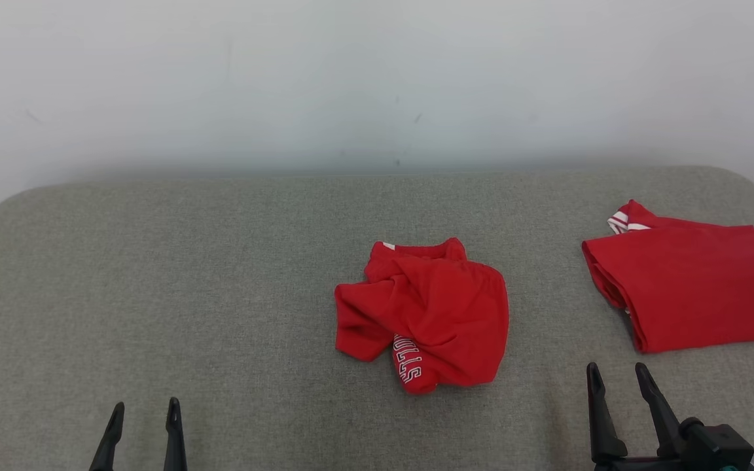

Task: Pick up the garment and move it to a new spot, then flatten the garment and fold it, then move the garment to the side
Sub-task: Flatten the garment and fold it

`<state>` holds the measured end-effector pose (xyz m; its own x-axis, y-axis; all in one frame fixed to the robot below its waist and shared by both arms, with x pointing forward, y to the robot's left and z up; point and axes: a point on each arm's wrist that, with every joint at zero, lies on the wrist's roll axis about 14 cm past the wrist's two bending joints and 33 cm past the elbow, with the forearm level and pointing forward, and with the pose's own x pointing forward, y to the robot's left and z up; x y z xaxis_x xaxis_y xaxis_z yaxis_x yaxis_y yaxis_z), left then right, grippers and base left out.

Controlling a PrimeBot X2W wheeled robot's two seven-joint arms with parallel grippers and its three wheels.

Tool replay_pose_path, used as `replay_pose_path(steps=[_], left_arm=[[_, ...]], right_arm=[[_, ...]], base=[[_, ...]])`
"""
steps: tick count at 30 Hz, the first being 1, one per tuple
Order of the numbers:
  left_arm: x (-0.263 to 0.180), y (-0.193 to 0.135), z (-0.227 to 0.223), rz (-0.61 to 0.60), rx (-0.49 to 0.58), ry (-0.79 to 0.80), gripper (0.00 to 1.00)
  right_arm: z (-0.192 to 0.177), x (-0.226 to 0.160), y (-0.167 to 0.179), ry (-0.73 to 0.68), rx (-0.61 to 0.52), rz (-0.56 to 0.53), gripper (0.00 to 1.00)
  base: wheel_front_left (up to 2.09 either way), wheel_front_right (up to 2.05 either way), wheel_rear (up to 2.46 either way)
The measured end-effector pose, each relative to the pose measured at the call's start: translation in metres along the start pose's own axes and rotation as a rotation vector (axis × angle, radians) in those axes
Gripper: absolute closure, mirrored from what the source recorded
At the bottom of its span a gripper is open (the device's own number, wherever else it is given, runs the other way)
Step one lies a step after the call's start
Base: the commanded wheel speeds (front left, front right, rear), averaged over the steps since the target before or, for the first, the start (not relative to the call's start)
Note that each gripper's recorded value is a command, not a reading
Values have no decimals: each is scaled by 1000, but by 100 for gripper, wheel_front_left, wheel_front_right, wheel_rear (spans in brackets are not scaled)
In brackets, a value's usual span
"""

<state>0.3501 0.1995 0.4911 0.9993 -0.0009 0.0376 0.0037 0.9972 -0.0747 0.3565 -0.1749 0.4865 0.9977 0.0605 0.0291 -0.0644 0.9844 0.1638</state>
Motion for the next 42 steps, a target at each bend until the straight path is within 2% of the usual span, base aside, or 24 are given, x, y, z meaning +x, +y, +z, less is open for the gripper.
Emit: replay_pose_path(steps=[5,8,13,19,20,23,32,38,39,41,42], left_arm=[[6,-12,1,-39,5,-3,0],[20,-30,9,-96,3,-29,0],[43,-81,22,-245,-1,-69,0],[61,-157,29,-473,-1,-82,0],[61,-157,29,-473,-1,-82,0],[66,-186,26,-562,-14,-69,0],[82,-232,-27,-717,43,108,0],[81,-243,-71,-757,84,253,0],[79,-245,-77,-760,74,277,28],[75,-252,-83,-781,76,302,100],[76,-256,-82,-788,70,302,100]], right_arm=[[-1,0,-1,2,0,-4,0],[0,-2,-4,1,0,-12,0],[1,-4,-11,-2,1,-38,0],[3,-8,-24,-9,5,-79,0],[3,-8,-24,-9,5,-79,0],[5,-10,-32,-14,5,-106,0],[5,-29,-61,-7,8,-207,0],[4,-39,-75,0,0,-258,0],[5,-40,-76,-2,-1,-265,0],[5,-42,-80,-2,-2,-276,0],[6,-43,-81,-3,-2,-280,0]], base=[[0,0,0],[0,0,0],[0,0,0],[0,0,0],[0,0,0],[0,0,0],[0,0,0],[0,0,0],[0,0,0],[0,0,0],[0,0,0]])
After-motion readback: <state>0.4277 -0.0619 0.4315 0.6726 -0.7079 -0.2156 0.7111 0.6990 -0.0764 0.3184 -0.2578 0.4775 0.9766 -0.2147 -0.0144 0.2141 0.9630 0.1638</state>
